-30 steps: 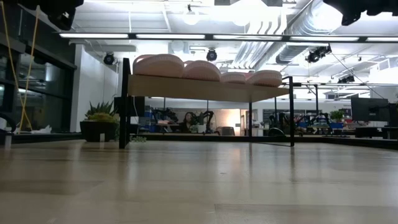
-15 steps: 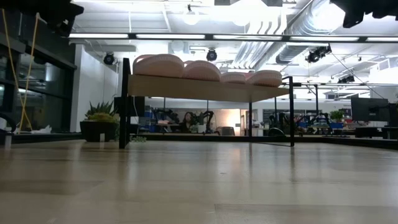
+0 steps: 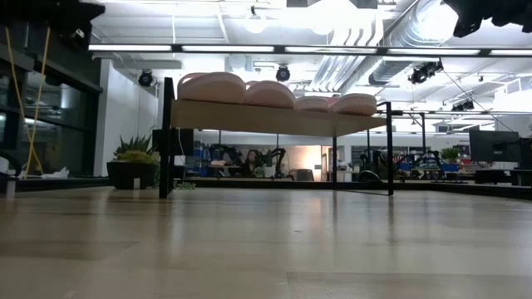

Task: Pick and place slides into the shelf
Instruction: Return to Home Position

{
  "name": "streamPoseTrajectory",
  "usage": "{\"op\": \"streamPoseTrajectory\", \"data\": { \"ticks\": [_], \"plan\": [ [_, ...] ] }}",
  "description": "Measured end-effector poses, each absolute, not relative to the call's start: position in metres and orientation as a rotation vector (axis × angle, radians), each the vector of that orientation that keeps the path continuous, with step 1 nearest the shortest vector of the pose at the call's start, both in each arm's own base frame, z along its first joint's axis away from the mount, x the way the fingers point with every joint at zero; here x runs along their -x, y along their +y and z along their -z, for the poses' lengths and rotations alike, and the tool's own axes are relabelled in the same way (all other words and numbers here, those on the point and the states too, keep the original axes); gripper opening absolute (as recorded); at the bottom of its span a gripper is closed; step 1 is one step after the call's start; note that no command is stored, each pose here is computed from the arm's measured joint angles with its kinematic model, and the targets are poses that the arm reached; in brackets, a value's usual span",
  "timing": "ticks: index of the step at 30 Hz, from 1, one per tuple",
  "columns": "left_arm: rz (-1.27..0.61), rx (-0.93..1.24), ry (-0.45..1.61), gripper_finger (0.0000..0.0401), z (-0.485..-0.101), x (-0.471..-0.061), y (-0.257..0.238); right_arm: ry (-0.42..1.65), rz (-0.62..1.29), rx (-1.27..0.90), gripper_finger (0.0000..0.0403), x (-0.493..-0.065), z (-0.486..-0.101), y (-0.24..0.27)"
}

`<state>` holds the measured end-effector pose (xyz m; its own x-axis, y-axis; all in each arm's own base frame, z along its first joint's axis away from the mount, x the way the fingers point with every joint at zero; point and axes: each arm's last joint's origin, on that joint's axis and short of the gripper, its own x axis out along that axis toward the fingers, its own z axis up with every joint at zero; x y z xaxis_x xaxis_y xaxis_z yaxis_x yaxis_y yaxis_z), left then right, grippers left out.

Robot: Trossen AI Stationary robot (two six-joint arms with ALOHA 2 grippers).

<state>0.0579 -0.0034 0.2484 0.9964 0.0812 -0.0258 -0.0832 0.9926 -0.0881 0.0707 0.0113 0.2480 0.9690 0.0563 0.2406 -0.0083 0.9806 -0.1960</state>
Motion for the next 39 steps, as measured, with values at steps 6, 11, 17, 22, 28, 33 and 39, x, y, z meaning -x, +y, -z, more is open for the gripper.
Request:
{"op": "streamPoseTrajectory", "data": {
  "ticks": [6, 11, 17, 22, 28, 33, 39],
  "plan": [
    [-0.073, 0.118, -0.035, 0.0129, -0.240, -0.067, -0.005, -0.249, -0.035, 0.175, 0.0177, -0.075, -0.239, 0.012],
    [-0.079, 0.132, -0.087, 0.0129, -0.232, -0.074, -0.007, -0.244, -0.048, 0.134, 0.0177, -0.076, -0.237, 0.013],
    [-0.096, 0.129, -0.115, 0.0129, -0.219, -0.081, -0.008, -0.260, -0.080, 0.135, 0.0177, -0.076, -0.238, 0.014],
    [-0.114, 0.134, -0.146, 0.0129, -0.213, -0.085, -0.008, -0.362, -0.076, 0.163, 0.0177, -0.083, -0.222, 0.016],
    [-0.112, 0.165, -0.151, 0.0129, -0.214, -0.084, -0.008, -0.420, -0.006, 0.174, 0.0177, -0.087, -0.206, 0.015],
    [-0.110, 0.155, -0.138, 0.0129, -0.209, -0.086, -0.008, -0.421, -0.068, 0.146, 0.0177, -0.087, -0.205, 0.017],
    [-0.106, 0.158, -0.197, 0.0129, -0.195, -0.091, -0.009, -0.391, -0.081, 0.130, 0.0177, -0.089, -0.202, 0.017]
  ]
}}
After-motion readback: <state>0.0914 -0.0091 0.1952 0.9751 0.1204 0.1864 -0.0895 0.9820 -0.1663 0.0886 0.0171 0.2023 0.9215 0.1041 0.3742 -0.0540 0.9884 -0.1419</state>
